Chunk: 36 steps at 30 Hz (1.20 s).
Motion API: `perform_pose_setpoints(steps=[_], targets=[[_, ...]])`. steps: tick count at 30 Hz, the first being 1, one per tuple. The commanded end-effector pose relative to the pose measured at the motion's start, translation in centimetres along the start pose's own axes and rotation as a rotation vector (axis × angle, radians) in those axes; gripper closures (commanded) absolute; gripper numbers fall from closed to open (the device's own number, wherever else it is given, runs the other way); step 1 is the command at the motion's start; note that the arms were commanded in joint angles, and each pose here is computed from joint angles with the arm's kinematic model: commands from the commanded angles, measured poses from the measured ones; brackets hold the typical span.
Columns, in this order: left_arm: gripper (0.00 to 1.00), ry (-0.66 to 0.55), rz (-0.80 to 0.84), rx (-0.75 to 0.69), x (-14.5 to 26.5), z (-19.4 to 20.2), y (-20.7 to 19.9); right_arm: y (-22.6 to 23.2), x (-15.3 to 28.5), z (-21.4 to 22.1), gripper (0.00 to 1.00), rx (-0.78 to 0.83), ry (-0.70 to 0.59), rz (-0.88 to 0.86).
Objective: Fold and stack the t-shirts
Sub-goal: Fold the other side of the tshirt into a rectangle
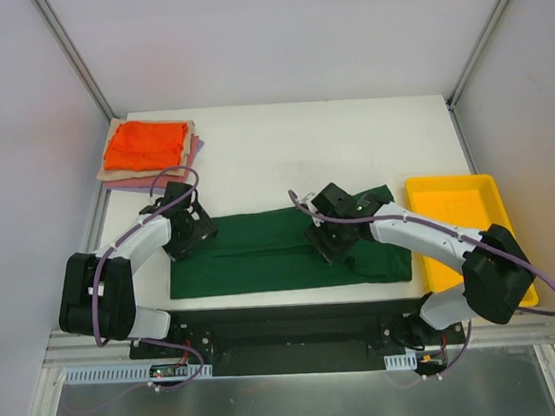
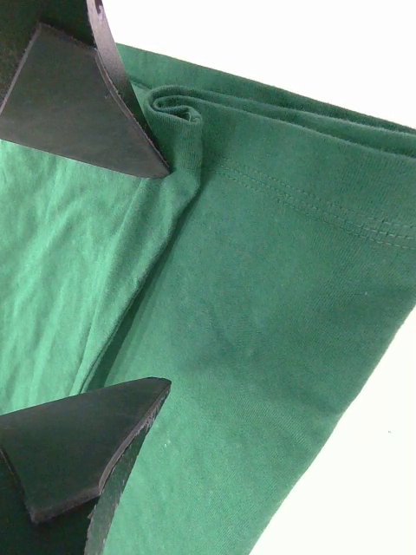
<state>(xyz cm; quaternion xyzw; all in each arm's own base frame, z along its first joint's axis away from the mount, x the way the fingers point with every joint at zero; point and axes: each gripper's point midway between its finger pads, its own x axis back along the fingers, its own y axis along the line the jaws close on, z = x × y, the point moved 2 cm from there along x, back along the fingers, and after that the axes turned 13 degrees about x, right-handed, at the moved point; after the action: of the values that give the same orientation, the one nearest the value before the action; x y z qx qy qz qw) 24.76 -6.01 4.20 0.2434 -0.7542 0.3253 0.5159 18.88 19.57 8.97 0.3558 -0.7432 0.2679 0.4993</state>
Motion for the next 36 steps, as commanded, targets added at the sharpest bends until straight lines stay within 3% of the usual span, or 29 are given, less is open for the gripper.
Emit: perform_pose_setpoints(steps=[1, 5, 15, 20, 25, 29, 36], targets=[[0.01, -0.02, -0.011, -0.014, -0.4, -0.7, 0.2, 2.4, 0.0, 0.9, 0.47, 0.058, 0.068, -0.097], [0.01, -0.02, -0.015, -0.015, -0.5, -0.7, 0.3, 0.1, -1.6, 2.1, 0.57, 0.013, 0.179, 0.044], [0.01, -0.024, -0.023, -0.021, -0.4, -0.7, 0.5, -2.4, -3.4, 2.1, 0.6, -0.054, 0.231, 0.12], [0.01, -0.029, -0.024, -0.025, -0.3, -0.9, 0.4, -2.5, -3.9, 2.5, 0.68, -0.076, 0.232, 0.119], [0.01, -0.026, -0.019, -0.028, -0.1, -0.9, 0.3, -2.5, -3.5, 2.2, 0.99, -0.092, 0.207, 0.121], [0.01, -0.035, 0.002, -0.032, 0.5, -1.2, -0.1, -1.7, -1.4, 1.1, 0.99, -0.123, 0.144, 0.078], [0.01, -0.084, 0.023, -0.01, 1.6, -2.2, -0.6, 2.9, 1.5, 0.4, 0.99, -0.238, 0.104, -0.181]])
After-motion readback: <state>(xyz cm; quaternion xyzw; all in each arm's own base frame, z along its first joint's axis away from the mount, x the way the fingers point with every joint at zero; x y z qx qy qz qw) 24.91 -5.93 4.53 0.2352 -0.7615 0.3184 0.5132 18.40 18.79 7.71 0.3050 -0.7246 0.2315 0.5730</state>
